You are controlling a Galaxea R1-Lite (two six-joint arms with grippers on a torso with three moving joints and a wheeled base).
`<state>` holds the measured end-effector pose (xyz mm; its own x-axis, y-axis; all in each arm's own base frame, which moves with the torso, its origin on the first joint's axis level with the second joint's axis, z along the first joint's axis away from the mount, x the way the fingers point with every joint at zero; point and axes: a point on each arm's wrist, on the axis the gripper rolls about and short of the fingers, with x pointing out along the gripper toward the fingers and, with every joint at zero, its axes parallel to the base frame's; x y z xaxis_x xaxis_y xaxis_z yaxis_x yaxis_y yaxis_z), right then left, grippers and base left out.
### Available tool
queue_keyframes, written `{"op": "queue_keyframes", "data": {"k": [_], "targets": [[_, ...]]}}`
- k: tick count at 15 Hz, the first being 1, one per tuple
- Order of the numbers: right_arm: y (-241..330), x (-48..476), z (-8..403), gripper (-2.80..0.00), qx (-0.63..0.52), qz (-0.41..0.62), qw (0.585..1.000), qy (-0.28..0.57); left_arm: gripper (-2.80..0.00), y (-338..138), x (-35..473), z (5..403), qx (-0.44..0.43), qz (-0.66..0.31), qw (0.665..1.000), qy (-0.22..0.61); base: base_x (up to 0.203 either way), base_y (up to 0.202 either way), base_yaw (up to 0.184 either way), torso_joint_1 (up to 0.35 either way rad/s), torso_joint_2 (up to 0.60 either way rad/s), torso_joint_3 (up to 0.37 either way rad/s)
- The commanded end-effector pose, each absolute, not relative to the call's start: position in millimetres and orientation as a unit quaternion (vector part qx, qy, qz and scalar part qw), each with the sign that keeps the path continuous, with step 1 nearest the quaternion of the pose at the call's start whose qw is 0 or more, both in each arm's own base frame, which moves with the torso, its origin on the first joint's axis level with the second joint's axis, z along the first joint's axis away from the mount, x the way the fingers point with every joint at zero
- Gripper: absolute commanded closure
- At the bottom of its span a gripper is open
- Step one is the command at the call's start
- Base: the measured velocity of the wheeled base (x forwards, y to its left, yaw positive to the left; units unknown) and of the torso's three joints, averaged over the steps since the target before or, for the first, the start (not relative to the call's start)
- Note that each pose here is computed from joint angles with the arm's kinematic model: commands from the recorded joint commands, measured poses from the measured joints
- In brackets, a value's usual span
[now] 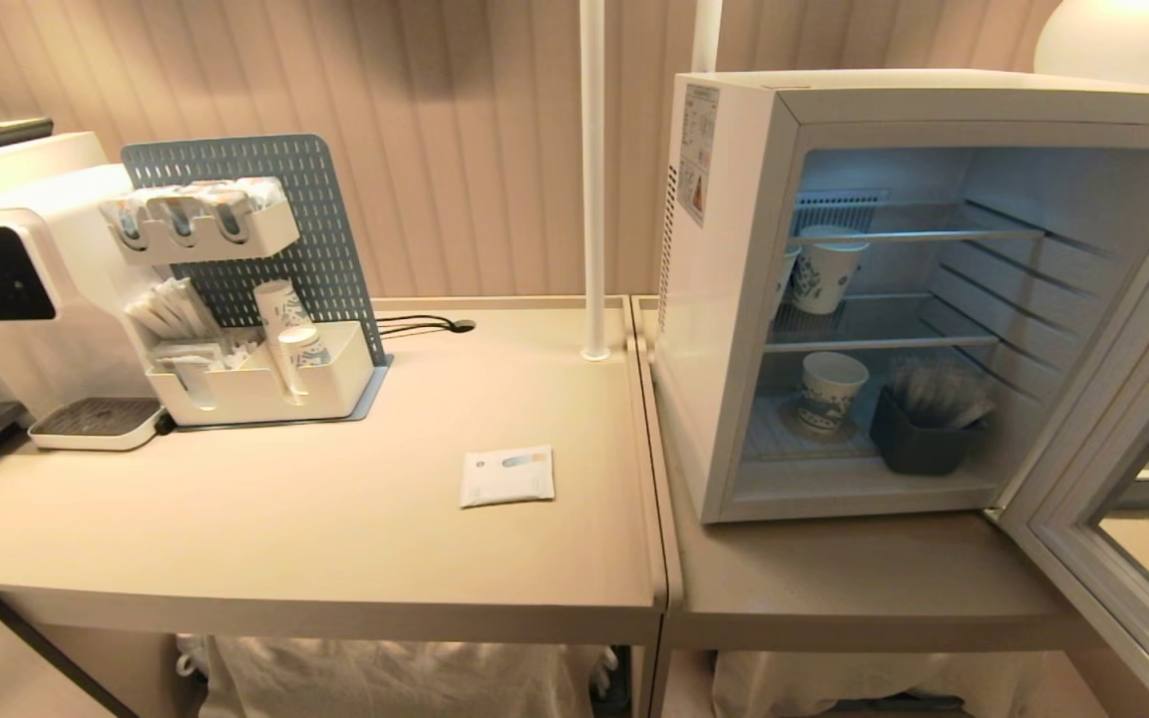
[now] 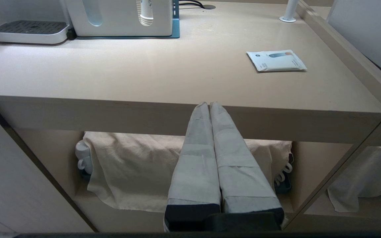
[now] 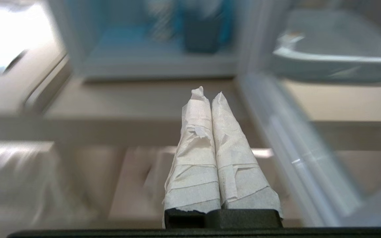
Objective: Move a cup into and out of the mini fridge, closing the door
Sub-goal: Close the freezer door
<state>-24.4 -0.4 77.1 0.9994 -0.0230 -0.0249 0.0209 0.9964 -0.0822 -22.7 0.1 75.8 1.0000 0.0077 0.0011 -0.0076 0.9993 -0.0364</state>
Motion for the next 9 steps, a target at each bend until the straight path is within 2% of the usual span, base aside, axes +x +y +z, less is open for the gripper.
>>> {"op": "queue_keyframes", "data": {"k": [1,9], "targets": [[0.4,-26.3,73.1,0.0,-0.042,0.009,0.998,0.045,0.0,0.1,-22.5,75.0,-0.018,0.005,1.0,0.001,0.0,0.0,0.0,0.0,0.0,0.0],[0.3,-26.5,73.5,0.0,-0.019,0.006,0.999,0.047,0.0,0.1,-22.5,75.0,-0.019,0.005,1.0,0.001,0.0,0.0,0.0,0.0,0.0,0.0]]}}
